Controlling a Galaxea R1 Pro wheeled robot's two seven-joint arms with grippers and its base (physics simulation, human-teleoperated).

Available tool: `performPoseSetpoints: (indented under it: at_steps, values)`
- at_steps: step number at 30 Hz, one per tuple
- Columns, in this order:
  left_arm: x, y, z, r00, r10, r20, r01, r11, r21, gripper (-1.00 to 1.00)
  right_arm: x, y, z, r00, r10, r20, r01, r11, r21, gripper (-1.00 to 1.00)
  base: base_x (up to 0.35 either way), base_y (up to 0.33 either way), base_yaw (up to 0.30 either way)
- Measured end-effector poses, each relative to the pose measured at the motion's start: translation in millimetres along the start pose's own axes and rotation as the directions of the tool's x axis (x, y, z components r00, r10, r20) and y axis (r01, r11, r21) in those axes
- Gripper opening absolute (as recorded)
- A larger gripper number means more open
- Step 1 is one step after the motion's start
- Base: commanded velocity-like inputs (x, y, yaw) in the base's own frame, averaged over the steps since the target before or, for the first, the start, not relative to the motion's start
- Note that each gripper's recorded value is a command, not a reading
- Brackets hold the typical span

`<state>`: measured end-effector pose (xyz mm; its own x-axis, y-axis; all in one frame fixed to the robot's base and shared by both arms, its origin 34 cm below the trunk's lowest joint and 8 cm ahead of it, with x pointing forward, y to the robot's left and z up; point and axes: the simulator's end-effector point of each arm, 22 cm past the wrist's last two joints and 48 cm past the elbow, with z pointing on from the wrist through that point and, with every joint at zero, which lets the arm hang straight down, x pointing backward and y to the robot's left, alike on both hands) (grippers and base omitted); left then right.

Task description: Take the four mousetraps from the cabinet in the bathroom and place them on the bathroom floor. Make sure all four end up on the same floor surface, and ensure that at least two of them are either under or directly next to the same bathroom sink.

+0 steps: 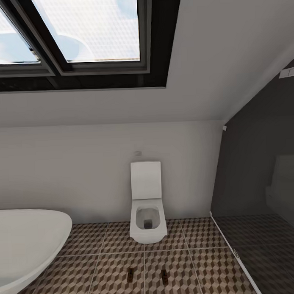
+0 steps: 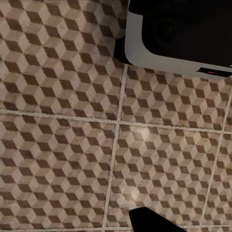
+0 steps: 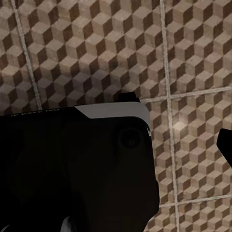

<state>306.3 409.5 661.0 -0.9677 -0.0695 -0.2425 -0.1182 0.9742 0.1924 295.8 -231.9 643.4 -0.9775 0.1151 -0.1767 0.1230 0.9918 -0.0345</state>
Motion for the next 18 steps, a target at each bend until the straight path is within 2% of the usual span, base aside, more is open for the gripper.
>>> performPoseSetpoints:
  at_steps: [7, 12, 15, 16, 18]
  values:
    - [-0.3, -15.7, -0.4, 1.0, 0.001, 0.002, -0.001, 1.0, 0.023, 1.0, 0.0, 0.3, 0.0, 1.0, 0.0, 0.0, 0.0, 1.0, -0.001, 1.0, 0.0, 0.0, 0.0]
    - [8.3, -28.7, -1.1, 0.999, 0.001, -0.032, 0.0, 0.999, 0.037, 1.0, 0.6, 1.1, 0.0, 1.0, 0.001, -0.002, -0.001, 1.0, -0.003, 1.0, 0.0, 0.0, 0.0]
    - [18.4, -30.5, -1.7, 0.997, 0.003, -0.076, 0.0, 0.999, 0.039, 1.0, 0.8, 1.6, -0.1, 1.0, 0.0, -0.003, 0.0, 1.0, -0.004, 1.0, 0.0, 0.0, 0.0]
    - [28.0, -31.7, -2.6, 0.993, 0.005, -0.118, 0.0, 0.999, 0.041, 1.0, 0.8, 2.4, -0.1, 1.0, 0.0, -0.003, 0.0, 1.0, -0.005, 1.0, 0.0, 0.0, 0.0]
    - [38.7, -33.3, -4.2, 0.986, 0.006, -0.164, 0.001, 0.999, 0.043, 1.0, 0.9, 3.7, -0.2, 1.0, 0.0, -0.002, 0.0, 1.0, -0.007, 1.0, 0.0, 0.0, 0.0]
